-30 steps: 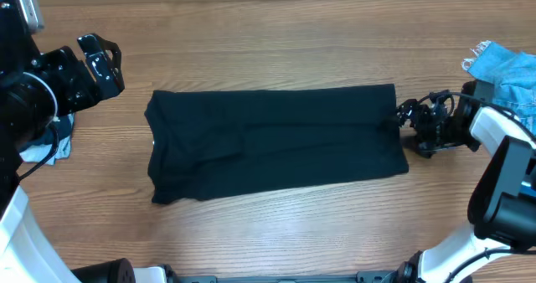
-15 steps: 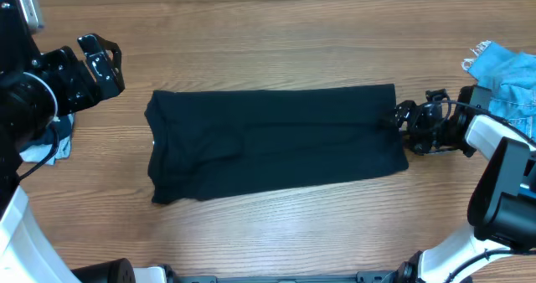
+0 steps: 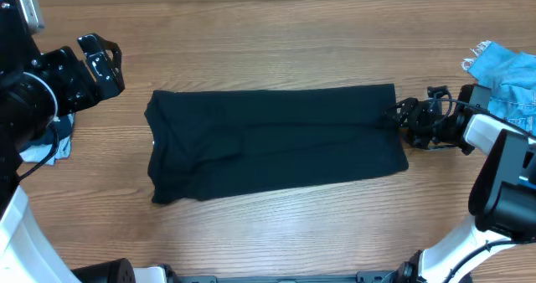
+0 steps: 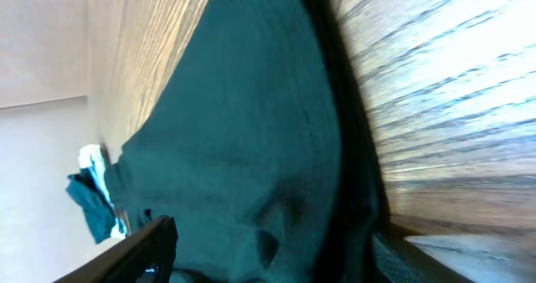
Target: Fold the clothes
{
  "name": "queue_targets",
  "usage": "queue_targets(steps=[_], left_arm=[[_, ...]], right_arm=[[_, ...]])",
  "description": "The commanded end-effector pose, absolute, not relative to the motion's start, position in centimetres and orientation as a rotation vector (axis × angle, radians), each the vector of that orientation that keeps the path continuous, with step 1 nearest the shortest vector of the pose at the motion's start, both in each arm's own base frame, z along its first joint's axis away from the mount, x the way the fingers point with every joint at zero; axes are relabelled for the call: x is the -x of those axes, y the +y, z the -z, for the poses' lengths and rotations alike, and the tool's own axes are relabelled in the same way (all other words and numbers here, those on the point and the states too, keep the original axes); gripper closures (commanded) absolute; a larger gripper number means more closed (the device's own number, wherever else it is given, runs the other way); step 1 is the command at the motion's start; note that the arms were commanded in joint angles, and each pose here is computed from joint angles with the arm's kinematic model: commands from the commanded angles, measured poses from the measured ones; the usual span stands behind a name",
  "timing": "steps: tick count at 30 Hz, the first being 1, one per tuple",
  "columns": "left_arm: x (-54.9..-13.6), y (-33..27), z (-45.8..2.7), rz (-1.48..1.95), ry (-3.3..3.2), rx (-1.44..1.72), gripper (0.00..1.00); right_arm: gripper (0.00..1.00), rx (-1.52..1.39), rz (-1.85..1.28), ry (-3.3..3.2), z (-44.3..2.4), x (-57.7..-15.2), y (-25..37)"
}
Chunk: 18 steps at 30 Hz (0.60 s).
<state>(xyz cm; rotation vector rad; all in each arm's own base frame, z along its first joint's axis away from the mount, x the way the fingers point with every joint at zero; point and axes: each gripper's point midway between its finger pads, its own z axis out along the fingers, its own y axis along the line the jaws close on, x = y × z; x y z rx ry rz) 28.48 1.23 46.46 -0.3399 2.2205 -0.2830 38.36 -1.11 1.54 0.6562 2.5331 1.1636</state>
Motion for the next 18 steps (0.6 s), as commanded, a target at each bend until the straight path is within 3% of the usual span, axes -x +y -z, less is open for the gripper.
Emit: queue_targets(steps=[1,8,13,18], left_arm=[[-28.5,1.0,-46.5,0.291,2.221,0.317,0.00],[-28.5,0.9,-46.5,0.291,2.221,0.316,0.00],[-28.5,0.9,-46.5,0.291,2.221,0.317,0.00],[-28.5,0.9,-46.5,0.291,2.221,0.316,0.00]], right_arm=[[0.28,-0.777,-1.048,2.743,4.4,-34.2,-1.0],[0.28,-0.761,-1.067,2.792,4.4,-32.9,-0.5],[0.41,-0.754,-1.043,2.823,4.7,-32.3,-0.6],[0.42,-0.724,-1.018,2.789,4.9,-33.2,-1.0]])
